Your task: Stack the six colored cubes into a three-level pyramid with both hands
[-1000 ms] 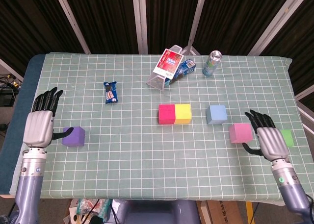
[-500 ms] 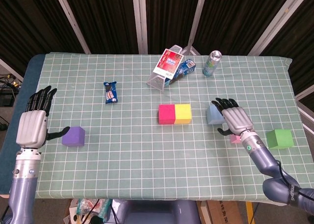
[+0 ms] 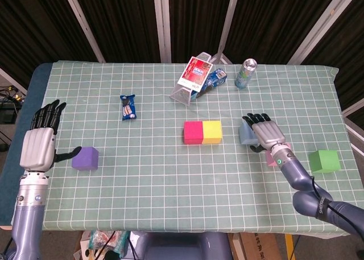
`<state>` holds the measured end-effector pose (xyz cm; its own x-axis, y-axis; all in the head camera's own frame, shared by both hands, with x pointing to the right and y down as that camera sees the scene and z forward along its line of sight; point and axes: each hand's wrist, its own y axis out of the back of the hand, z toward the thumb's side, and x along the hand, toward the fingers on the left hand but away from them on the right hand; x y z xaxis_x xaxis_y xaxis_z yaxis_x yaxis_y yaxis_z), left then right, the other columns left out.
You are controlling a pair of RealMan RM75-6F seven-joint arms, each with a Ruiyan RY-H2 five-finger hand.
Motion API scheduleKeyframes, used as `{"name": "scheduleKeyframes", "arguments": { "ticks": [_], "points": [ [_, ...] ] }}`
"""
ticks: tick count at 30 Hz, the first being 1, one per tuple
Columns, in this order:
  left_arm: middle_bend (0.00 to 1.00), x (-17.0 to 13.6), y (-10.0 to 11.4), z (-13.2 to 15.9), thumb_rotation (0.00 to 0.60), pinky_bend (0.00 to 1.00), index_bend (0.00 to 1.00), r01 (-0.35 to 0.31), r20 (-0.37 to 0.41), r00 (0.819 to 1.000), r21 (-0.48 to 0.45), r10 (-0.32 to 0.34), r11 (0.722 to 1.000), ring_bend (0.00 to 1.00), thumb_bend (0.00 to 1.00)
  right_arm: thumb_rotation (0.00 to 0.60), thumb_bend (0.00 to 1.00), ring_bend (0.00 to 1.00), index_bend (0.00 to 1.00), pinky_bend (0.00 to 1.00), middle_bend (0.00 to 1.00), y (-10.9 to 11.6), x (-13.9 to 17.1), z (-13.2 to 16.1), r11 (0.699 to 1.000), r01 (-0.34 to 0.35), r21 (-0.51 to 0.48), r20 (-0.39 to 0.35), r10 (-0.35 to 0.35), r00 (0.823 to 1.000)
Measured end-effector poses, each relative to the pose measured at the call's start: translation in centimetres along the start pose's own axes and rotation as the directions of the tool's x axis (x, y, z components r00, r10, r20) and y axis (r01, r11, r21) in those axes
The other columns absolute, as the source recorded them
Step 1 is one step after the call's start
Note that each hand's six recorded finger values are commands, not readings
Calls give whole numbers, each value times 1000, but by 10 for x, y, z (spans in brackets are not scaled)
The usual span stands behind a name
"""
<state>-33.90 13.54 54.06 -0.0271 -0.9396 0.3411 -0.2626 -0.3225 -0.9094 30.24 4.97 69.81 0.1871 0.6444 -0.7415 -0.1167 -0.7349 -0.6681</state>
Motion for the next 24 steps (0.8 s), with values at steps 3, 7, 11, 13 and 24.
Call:
{"name": "scheduleKeyframes", "arguments": {
  "ticks": [3,7,11,13,24],
  "points": [
    [0,-1,-1,0,600,9,0,3,0,1000,-5,-3,1000,0,116,600,324,51,0,0,132,-4,-6,-1,1000,-9,-9,14,9,1000],
    [0,-1,0,0,600,9,0,1,1,1000,-7,-1,1000,0,116,600,324,75,0,0,192,-8,-12,-4,1000,-18,-3,29,19,999],
    [0,0,1,-2,600,9,0,-4,-1,1000,-11,4,1000,0,116,600,324,92,0,0,223,-9,-17,-7,1000,-20,3,42,20,999],
    [0,0,0,-2,600,9,0,-4,-3,1000,-14,4,1000,0,116,600,324,114,0,0,252,-10,-19,-8,1000,-21,5,47,21,999],
    [0,1,1,-3,600,9,0,-4,-6,1000,-25,4,1000,0,116,600,324,215,0,0,340,-13,-27,-12,1000,-8,17,63,7,998]
  ]
}}
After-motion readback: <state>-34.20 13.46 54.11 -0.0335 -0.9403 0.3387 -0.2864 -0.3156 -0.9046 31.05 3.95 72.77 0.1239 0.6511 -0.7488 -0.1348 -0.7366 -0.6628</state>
